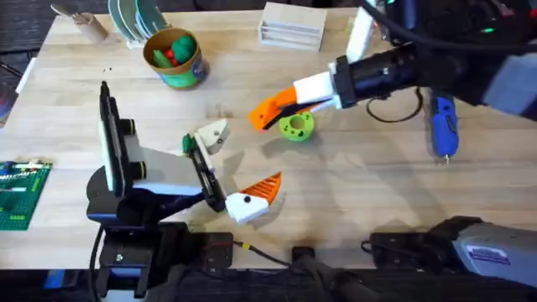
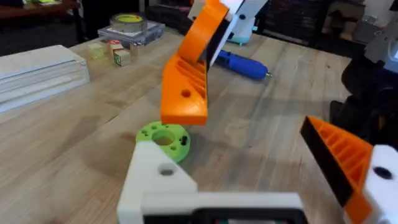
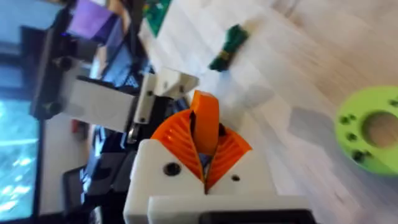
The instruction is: Pick up the gripper from the table and insert it into the empty holder that is missing its gripper. Then pick up a screw, insert it into the mounting hole, and use the screwdriver to tighten it. Finally, clean up the table by picking up the vegetable and placing it into the bucket.
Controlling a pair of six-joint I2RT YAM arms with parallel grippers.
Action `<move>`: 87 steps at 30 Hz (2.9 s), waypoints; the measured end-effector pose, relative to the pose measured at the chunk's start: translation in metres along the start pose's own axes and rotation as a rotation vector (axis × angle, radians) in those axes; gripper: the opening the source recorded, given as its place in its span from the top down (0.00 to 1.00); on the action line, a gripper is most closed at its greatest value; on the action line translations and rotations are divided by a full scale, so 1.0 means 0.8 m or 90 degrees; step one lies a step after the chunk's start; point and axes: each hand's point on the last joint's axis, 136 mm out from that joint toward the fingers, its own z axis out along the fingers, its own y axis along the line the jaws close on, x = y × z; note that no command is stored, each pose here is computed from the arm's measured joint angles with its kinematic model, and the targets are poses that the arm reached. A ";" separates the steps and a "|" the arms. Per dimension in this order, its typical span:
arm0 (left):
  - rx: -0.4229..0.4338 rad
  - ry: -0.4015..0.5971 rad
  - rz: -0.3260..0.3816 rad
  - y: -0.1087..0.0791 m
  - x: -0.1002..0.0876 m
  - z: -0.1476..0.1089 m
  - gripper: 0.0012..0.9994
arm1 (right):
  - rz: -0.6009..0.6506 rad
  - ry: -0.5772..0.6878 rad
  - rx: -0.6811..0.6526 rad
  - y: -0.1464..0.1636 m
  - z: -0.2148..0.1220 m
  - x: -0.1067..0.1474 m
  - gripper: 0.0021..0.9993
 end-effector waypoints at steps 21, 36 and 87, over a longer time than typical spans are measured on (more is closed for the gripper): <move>-0.017 -0.001 0.001 0.006 -0.001 0.000 0.01 | 0.068 0.095 -0.178 0.021 0.067 0.008 0.99; -0.053 -0.005 -0.004 0.019 -0.002 -0.002 0.01 | 0.126 0.103 -0.178 0.009 0.099 0.002 0.99; -0.060 -0.005 -0.002 0.021 -0.003 -0.002 0.01 | 0.025 0.018 -0.099 0.007 0.118 -0.023 0.99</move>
